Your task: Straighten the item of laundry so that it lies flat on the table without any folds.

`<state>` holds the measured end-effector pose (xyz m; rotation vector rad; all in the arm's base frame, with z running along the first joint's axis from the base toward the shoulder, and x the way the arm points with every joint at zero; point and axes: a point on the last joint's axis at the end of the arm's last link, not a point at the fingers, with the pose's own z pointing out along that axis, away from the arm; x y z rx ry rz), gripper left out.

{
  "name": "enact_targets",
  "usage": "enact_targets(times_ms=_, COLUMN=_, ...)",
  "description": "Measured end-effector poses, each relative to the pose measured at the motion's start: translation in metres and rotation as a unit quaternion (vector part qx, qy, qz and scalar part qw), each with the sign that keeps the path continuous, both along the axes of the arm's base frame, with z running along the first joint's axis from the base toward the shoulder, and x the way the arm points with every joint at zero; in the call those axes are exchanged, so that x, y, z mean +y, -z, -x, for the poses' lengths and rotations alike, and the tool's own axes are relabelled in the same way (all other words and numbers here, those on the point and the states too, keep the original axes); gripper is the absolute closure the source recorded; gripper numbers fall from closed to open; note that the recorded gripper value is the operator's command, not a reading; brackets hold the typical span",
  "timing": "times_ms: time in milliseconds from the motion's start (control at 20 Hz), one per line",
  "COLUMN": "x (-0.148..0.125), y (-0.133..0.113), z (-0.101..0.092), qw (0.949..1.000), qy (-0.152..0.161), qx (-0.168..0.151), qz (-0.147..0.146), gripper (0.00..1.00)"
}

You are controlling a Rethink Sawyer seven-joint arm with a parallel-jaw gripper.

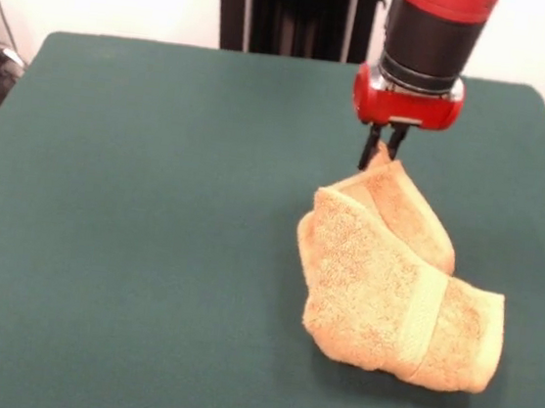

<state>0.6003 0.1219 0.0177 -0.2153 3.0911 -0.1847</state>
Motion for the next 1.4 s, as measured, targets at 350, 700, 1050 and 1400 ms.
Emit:
enact_targets(times_ms=350, x=-0.014, y=0.002, z=-0.016, qw=0.9992, qy=0.023, qx=0.0, qz=-0.033, gripper=1.0)
enact_targets(times_ms=700, x=-0.014, y=0.016, z=-0.038, qw=0.9989, qy=0.025, qx=0.001, qz=-0.04, gripper=1.0)
enact_targets(times_ms=1050, x=0.029, y=0.034, z=-0.043, qw=0.9992, qy=-0.011, qx=0.0, qz=-0.038, gripper=1.0)
enact_targets(times_ms=1400, x=0.067, y=0.065, z=-0.032, qw=0.9985, qy=-0.043, qx=0.0, qz=-0.034, gripper=1.0)
